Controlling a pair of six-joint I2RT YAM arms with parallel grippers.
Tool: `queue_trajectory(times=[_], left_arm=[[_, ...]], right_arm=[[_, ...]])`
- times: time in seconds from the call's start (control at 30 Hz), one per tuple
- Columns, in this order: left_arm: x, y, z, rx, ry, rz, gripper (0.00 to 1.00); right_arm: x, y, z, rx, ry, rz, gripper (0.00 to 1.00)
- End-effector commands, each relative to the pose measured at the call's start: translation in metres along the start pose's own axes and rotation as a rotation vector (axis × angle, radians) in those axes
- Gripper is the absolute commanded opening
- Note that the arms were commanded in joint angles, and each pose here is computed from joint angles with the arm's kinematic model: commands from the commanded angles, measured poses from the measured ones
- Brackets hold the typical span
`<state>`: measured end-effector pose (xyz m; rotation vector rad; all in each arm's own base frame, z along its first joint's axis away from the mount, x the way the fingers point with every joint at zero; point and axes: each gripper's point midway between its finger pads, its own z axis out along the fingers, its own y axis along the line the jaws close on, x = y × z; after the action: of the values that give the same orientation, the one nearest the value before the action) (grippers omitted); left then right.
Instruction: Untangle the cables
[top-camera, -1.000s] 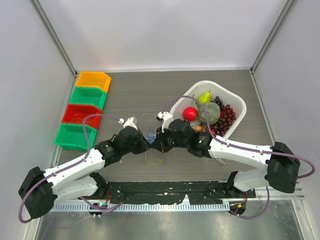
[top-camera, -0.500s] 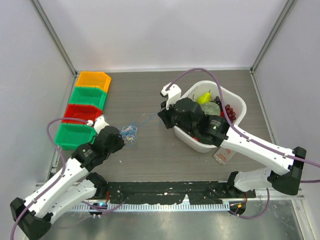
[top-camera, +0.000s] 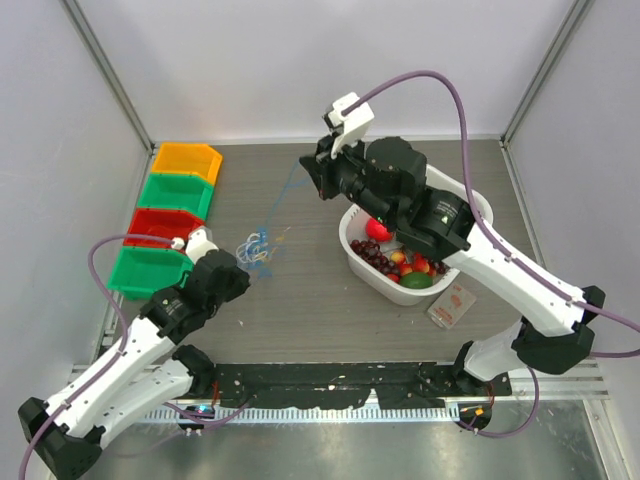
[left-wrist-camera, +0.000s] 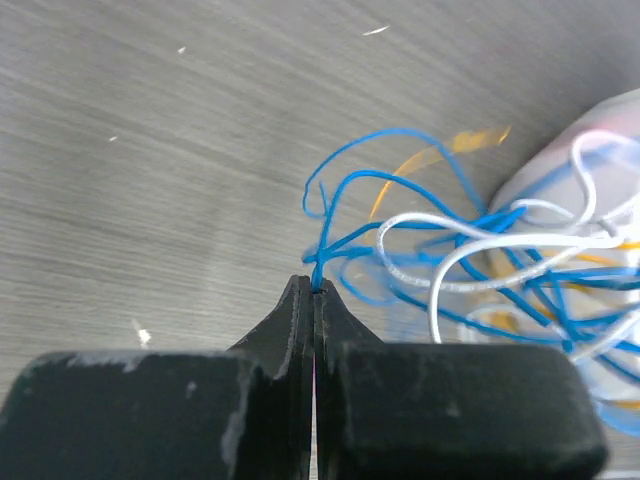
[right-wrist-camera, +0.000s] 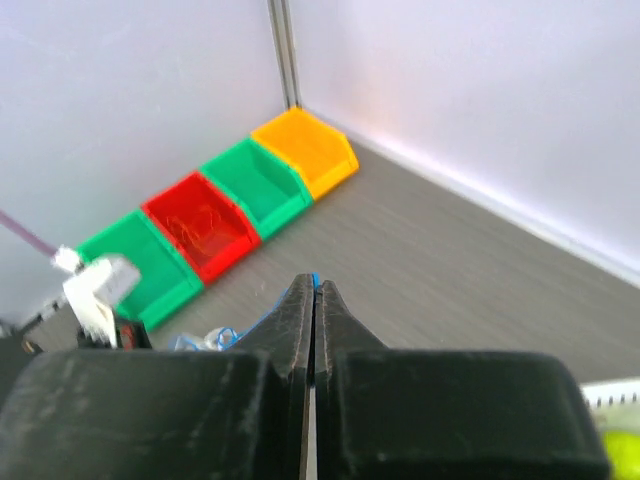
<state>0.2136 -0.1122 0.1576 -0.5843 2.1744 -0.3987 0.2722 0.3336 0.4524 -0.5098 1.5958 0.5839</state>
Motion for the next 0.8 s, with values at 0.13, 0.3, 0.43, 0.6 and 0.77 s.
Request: queue_trajectory(times=[0.13,0.3,0.43,0.6,0.77], left_arm=[[0.034,0.035,0.016,-0.104,0.083,0.038,0.00],[0.014,0.008,-0.008,0.052,0.052,0.070,0.51],[-0.020,-0.027,-0.047,0.290,-0.062,0.073,0.77],[-0.038,-0.033,-0.067,0.284,-0.076,0.113,0.92],[-0.048,-0.086,-0.064,0.448,-0.088,0.143,1.00]], right_arm=[[-0.159,0.005,-0.029,-0.066,-0.488,0.037,0.01],[-0.144,0.021,-0.006,-0.154,-0.435,0.017,0.01],[-0.114,0.029,0.007,-0.186,-0.365,-0.001,0.01],[-0.110,0.034,0.015,-0.238,-0.351,0.023,0.01],[-0.129,0.047,0.008,-0.310,-0.374,0.030,0.01]])
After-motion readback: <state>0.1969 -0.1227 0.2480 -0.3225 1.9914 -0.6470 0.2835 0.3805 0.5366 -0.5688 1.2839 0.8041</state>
